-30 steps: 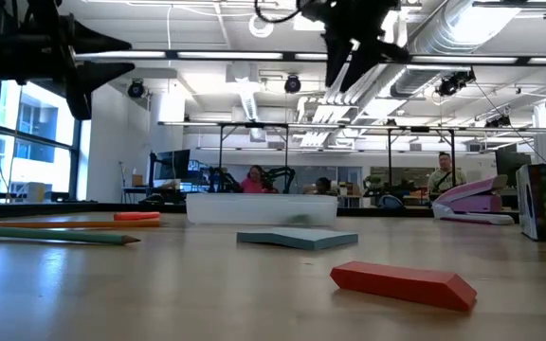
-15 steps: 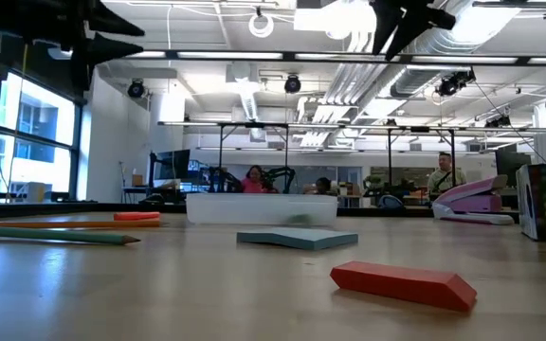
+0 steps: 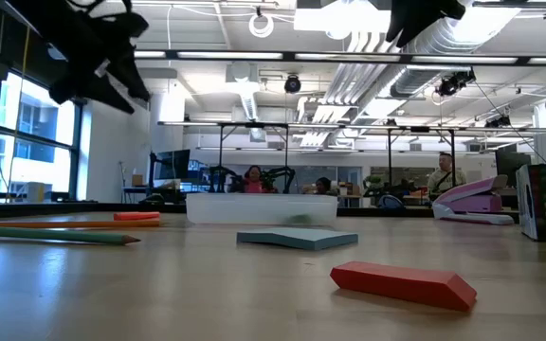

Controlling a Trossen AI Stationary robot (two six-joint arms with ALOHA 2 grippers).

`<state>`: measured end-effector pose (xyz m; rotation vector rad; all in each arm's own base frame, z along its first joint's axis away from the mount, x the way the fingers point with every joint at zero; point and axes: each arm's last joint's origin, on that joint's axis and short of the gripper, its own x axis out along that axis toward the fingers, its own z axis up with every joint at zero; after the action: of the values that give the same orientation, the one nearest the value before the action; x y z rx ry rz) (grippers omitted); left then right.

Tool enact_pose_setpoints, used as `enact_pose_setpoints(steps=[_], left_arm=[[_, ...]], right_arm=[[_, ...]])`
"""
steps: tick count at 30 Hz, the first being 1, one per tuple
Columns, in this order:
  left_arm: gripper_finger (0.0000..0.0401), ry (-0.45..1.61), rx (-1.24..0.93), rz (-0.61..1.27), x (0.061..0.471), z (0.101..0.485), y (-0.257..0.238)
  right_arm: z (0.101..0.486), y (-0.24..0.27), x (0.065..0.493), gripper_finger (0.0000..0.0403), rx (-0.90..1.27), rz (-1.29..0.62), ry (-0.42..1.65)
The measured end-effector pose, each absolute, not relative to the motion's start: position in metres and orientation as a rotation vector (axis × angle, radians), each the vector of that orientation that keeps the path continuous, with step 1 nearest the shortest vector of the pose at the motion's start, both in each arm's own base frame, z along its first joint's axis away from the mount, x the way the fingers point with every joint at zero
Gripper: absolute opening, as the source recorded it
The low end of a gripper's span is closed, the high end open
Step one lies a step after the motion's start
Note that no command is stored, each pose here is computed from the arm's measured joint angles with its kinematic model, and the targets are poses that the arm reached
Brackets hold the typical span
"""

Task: Pack school essentials
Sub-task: Put the orange pen into the blue supply box

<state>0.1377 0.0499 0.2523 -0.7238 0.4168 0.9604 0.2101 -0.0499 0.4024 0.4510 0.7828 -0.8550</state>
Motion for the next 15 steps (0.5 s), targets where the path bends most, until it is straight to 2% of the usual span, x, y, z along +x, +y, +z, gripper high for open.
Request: enact_pose_setpoints(steps=[5, 15], left_arm=[[0.0192, 0.519, -0.836, 1.025, 0.152, 0.234, 0.053], [0.0182, 0.705, -0.897, 1.133, 0.176, 0.199, 0.058]], right_arm=[[0.402, -0.050, 0.210, 0.0124, 0.393, -0.827, 0.809], [0.402, -0.050, 0.210, 0.0124, 0.306, -0.783, 0.846]])
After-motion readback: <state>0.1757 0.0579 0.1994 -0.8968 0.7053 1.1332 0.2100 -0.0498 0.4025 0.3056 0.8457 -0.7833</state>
